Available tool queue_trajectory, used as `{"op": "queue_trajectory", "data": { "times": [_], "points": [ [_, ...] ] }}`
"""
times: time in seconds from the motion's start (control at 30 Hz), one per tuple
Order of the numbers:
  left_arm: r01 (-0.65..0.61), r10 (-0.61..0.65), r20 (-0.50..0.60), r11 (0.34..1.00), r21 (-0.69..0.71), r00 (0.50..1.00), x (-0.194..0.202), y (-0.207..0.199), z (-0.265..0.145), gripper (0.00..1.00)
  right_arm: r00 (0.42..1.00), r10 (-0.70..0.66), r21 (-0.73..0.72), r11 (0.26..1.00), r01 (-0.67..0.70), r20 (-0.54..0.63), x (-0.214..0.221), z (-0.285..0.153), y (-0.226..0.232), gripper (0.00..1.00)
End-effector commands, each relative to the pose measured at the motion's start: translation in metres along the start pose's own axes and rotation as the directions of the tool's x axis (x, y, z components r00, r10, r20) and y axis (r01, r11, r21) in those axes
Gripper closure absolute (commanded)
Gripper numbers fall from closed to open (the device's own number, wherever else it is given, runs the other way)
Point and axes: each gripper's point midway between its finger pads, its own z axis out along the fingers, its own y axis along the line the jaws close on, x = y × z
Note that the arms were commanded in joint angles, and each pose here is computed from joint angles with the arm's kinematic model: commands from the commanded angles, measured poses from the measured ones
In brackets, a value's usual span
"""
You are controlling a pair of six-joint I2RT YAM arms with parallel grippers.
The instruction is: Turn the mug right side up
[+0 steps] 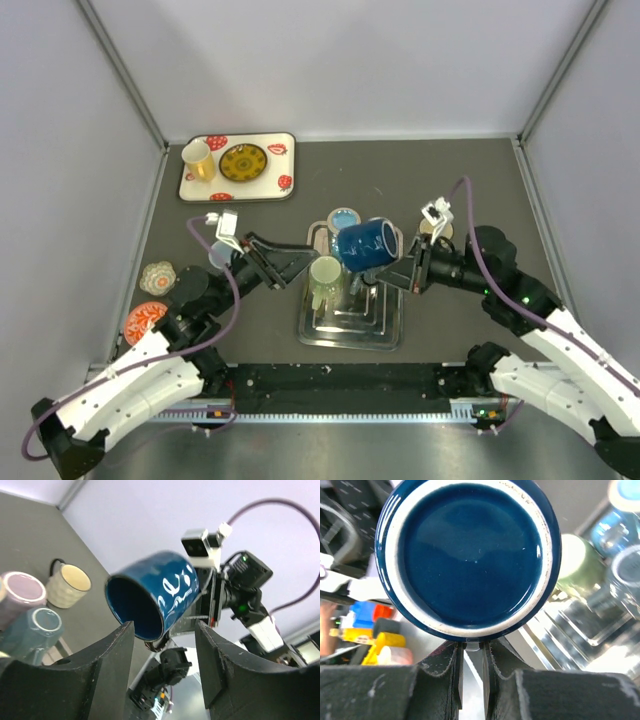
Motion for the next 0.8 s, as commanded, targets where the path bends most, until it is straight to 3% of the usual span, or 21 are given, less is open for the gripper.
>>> {"op": "queue_trajectory", "data": {
  "times": [0.0,0.17,0.37,0.77],
  "points": [
    [-0.078,0.090,0.092,0.989,-0.126,0.992,-0.022,0.016,-0.015,0.43,0.995,-0.098,0.150,0.984,0.100,-0.024,0.014,-0.032,-0.023,1.00],
    [-0.093,0.133,0.105,0.944,-0.316,0.986,-0.031,0.047,-0.025,0.42,0.991,-0.053,0.343,0.935,0.091,-0.119,0.049,-0.041,-0.073,1.00],
    [-0.103,0.155,0.080,0.887,-0.451,0.985,-0.030,0.072,-0.038,0.43,0.982,-0.024,0.506,0.854,0.118,-0.188,0.070,-0.047,-0.111,1.00],
    [-0.108,0.170,0.063,0.828,-0.550,0.983,-0.025,0.092,-0.062,0.44,0.941,-0.008,0.557,0.804,0.206,-0.338,0.102,-0.031,-0.130,1.00]
  ]
}}
